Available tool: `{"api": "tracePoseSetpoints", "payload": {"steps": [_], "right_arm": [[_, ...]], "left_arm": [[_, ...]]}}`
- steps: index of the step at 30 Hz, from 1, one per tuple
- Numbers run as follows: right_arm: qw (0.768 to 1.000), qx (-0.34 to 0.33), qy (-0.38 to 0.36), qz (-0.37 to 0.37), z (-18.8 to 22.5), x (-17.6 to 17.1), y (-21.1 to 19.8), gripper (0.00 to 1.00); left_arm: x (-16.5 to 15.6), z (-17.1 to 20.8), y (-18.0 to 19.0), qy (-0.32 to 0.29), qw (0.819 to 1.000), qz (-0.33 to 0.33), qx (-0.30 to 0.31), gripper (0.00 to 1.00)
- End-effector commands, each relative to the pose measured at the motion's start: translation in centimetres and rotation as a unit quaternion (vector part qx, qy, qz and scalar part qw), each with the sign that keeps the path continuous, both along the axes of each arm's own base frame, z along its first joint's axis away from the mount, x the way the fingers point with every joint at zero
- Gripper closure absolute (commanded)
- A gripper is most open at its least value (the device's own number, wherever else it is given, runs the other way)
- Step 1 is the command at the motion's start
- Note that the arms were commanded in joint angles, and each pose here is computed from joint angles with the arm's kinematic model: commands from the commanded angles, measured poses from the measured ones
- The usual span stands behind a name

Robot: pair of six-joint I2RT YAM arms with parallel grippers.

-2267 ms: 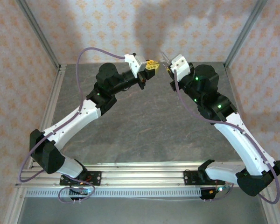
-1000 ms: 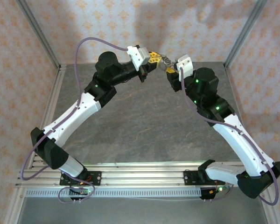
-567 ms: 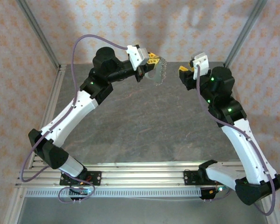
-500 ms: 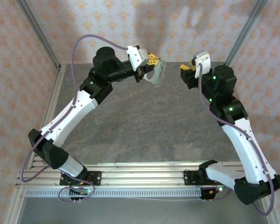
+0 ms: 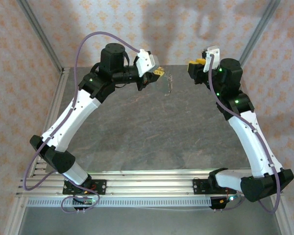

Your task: Put the keys on the keyring

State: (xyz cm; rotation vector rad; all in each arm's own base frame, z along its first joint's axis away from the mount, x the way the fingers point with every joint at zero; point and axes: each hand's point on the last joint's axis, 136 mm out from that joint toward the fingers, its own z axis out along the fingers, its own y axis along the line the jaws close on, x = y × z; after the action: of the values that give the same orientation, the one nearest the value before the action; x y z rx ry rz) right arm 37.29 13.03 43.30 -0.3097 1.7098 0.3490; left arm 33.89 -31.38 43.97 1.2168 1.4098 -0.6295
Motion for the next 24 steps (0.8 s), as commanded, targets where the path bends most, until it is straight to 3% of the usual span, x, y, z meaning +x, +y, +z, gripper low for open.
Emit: {"api": "tracePoseSetpoints", "payload": {"steps": [1, 13, 20, 24], "right_arm": [[1.0, 0.029, -0.006, 0.006, 1.0, -0.2, -0.3, 0.69], [0.995, 0.069, 0.076, 0.006, -3.8, 0.8, -0.2, 0.71], [0.99, 0.08, 0.112, 0.009, -6.7, 1.8, 0.4, 0.72], [0.987, 0.095, 0.128, 0.011, -8.1, 2.4, 0.7, 0.73]], "left_arm": [[-0.7, -2.7, 0.5, 0.058, 0.997, -0.014, 0.042, 1.0], [0.0, -10.2, 1.4, 0.209, 0.967, 0.028, 0.141, 1.0], [0.8, -12.8, 3.0, 0.217, 0.949, 0.097, 0.205, 1.0], [1.7, -14.1, 4.4, 0.205, 0.928, 0.161, 0.265, 1.0]]}}
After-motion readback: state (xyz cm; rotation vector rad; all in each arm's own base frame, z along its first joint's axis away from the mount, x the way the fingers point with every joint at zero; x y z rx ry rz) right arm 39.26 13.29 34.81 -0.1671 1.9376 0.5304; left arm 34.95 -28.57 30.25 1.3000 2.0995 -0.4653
